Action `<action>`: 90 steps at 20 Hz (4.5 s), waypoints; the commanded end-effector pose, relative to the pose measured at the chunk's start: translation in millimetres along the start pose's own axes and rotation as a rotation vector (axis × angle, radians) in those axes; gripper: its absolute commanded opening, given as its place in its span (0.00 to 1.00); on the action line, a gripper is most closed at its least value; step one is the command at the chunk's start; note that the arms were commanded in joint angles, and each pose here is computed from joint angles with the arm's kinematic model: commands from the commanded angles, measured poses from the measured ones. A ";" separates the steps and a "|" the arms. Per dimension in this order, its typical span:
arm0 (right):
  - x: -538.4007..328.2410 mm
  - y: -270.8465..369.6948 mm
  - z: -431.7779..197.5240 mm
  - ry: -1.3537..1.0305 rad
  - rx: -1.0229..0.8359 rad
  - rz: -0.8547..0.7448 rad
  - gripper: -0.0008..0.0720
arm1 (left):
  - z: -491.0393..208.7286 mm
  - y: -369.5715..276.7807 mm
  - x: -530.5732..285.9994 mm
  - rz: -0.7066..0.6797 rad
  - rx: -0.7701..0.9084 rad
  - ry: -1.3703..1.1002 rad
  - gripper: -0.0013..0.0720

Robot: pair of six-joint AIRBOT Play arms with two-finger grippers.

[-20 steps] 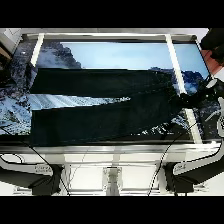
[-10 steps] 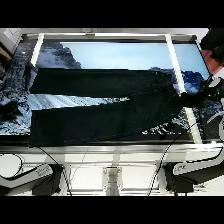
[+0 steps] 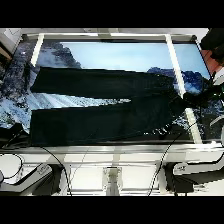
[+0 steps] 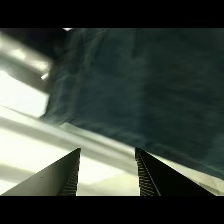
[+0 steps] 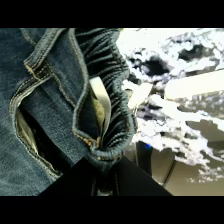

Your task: Fold the clothes and pants, and hang the long-sleeved shirts on hangers.

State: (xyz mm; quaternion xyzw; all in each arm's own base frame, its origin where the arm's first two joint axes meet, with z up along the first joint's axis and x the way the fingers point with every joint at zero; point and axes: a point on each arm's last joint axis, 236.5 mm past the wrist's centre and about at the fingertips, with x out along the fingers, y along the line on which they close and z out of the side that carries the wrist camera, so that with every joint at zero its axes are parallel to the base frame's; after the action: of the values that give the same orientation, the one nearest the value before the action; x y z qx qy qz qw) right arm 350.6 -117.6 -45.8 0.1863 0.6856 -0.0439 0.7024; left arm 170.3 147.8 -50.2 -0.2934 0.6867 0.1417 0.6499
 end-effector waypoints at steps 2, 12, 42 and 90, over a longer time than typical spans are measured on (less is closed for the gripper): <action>-2.1 2.9 -11.4 0.044 -0.006 0.009 0.05 | 2.8 42.4 2.6 0.158 -0.049 -0.033 0.59; -2.3 10.8 -10.4 0.040 0.031 0.042 0.05 | 19.5 29.5 39.5 0.092 0.052 -0.129 0.58; -150.6 -44.4 -96.5 -0.151 0.112 -0.059 0.04 | 121.2 -81.7 -181.7 -0.620 -0.178 -0.613 0.05; 39.1 -21.4 125.6 -0.392 0.444 0.390 0.32 | 435.1 -325.1 -65.9 -0.659 0.017 -0.982 0.87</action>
State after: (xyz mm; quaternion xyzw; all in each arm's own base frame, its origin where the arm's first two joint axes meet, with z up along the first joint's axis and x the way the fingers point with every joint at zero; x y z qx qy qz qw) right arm 440.5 -161.7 -84.9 0.4580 0.4982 -0.0643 0.7334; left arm 696.9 153.4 19.3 -0.4528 0.2211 0.0361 0.8630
